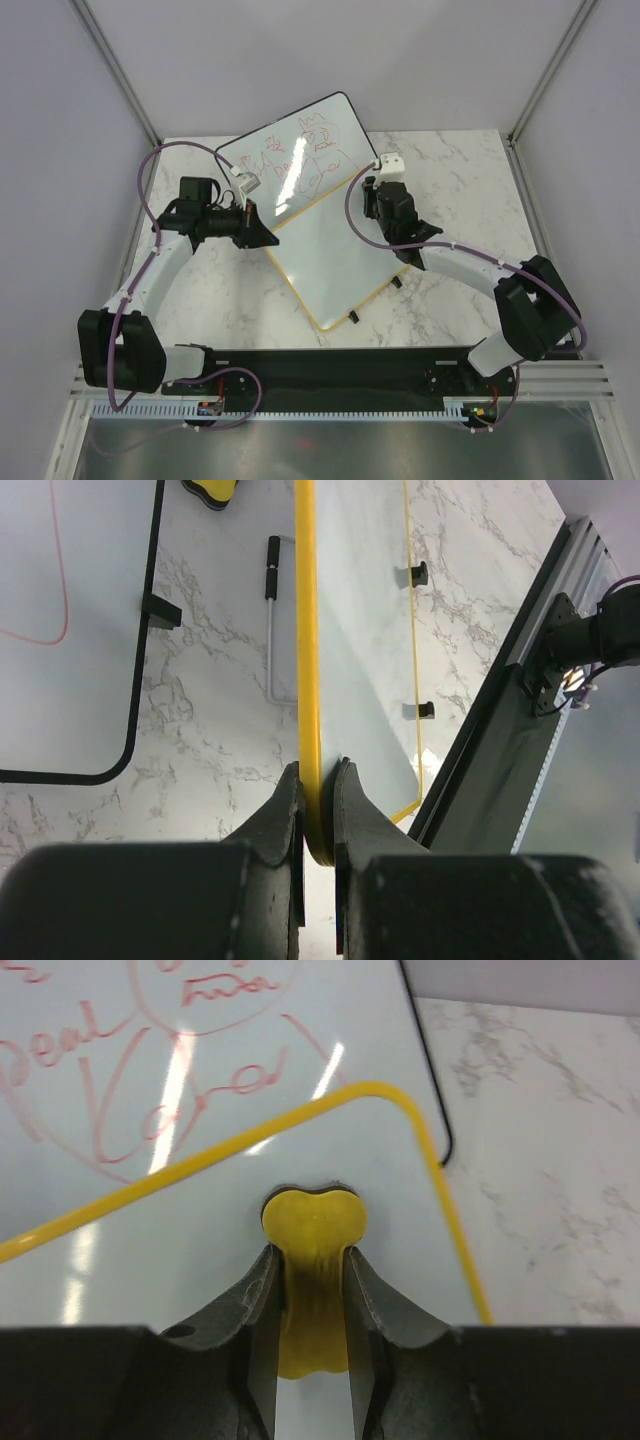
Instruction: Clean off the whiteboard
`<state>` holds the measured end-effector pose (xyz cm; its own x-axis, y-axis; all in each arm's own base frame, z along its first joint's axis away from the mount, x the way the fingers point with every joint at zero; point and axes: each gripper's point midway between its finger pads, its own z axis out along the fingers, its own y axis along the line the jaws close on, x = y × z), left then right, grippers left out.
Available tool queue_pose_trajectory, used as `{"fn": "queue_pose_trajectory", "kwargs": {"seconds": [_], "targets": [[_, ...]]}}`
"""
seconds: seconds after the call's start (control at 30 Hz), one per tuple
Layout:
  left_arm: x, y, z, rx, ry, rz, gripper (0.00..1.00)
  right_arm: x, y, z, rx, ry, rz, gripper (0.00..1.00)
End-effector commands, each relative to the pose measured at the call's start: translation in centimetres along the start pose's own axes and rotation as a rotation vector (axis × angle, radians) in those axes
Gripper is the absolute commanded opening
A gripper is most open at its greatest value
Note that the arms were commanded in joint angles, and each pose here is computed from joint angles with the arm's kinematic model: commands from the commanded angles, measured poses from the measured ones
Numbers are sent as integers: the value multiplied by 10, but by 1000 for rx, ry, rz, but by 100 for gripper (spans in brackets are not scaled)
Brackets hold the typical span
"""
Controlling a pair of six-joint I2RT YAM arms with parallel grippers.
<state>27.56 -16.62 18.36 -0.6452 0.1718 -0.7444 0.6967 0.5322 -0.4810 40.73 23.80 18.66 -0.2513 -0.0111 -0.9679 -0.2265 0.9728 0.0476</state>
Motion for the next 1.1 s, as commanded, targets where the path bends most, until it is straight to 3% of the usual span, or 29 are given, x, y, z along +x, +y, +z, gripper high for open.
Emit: {"fn": "queue_pose_trajectory", "kwargs": {"seconds": [0.0, 0.17, 0.4, 0.5, 0.63, 0.77, 0.87, 0.97, 1.07], "targets": [[-23, -8, 2, 18, -43, 282, 2, 55, -45, -4, 111, 163, -49, 0], [-26, -8, 3, 21, -46, 280, 2, 55, -23, -6, 11, 173, -14, 0], [-30, -10, 3, 24, -50, 281, 2, 70, 94, -39, -281, 164, -29, 0], [-29, -10, 3, 23, -48, 277, 2, 65, 113, -44, -358, 149, 43, 0], [-26, -9, 4, 22, -43, 278, 2, 70, 87, -37, -238, 161, 17, 0], [-25, -8, 5, 21, -39, 276, 2, 68, 0, -25, -39, 165, 90, 0], [-24, -7, 5, 17, -36, 271, 2, 66, -41, -36, 23, 158, 91, 0], [-25, -5, 4, 1, -36, 276, 2, 59, -38, -42, -18, 169, 32, 0], [-26, -5, 4, -6, -37, 267, 2, 57, -6, -44, -148, 183, 65, 0]]}}
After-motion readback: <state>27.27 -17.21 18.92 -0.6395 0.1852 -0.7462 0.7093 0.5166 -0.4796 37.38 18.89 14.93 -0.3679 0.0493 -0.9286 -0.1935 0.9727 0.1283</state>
